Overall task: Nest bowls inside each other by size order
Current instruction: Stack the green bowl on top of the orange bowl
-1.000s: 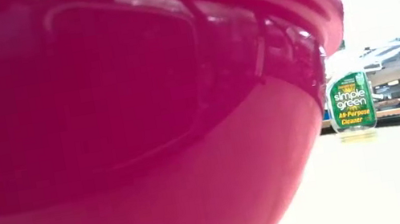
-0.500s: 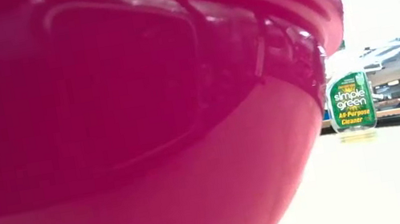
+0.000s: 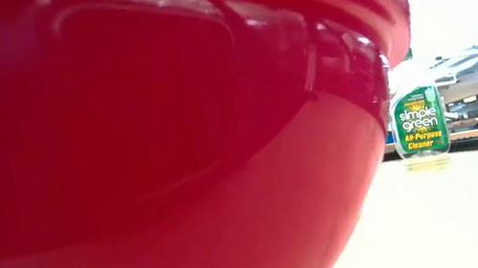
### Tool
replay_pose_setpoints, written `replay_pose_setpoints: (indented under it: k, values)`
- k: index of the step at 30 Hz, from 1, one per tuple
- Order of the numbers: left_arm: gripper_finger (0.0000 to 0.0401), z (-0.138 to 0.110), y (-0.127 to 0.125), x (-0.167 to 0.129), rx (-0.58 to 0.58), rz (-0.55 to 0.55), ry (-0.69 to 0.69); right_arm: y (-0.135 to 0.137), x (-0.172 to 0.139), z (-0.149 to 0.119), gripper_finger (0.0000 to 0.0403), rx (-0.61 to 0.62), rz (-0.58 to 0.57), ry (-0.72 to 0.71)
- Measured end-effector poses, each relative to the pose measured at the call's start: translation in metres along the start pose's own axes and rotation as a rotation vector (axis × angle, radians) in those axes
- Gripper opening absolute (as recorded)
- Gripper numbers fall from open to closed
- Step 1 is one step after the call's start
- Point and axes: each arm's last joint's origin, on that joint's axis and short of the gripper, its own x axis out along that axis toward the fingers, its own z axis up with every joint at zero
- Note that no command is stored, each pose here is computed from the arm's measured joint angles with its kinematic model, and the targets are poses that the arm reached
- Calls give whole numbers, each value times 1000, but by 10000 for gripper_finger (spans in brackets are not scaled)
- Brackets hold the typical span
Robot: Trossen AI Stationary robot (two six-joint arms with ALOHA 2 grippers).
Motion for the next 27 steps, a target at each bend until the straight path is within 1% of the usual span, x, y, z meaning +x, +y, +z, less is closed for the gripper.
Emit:
replay_pose_setpoints:
  k: [4,8,11,14,16,17,18,21,27]
  values:
    - [213,1,4,14,-25,-10,88,1,0,1,165,8,4,-10]
    - [174,-2,7,22,-43,-47,167,0,0,1,165,9,1,-14]
    - [130,-3,6,24,-47,-71,201,0,0,1,165,10,1,-14]
    - [72,-6,5,24,-53,-94,229,0,0,1,165,10,1,-14]
    - [31,-4,5,22,-67,-132,225,0,0,2,165,11,1,-15]
    - [19,-4,4,20,-78,-148,225,0,0,2,165,13,2,-18]
    - [15,-3,5,18,-88,-154,228,0,0,2,165,16,3,-23]
    - [17,1,7,10,-102,-137,264,0,0,3,165,19,5,-30]
    - [12,15,16,-28,-70,-34,331,1,0,3,165,21,6,-32]
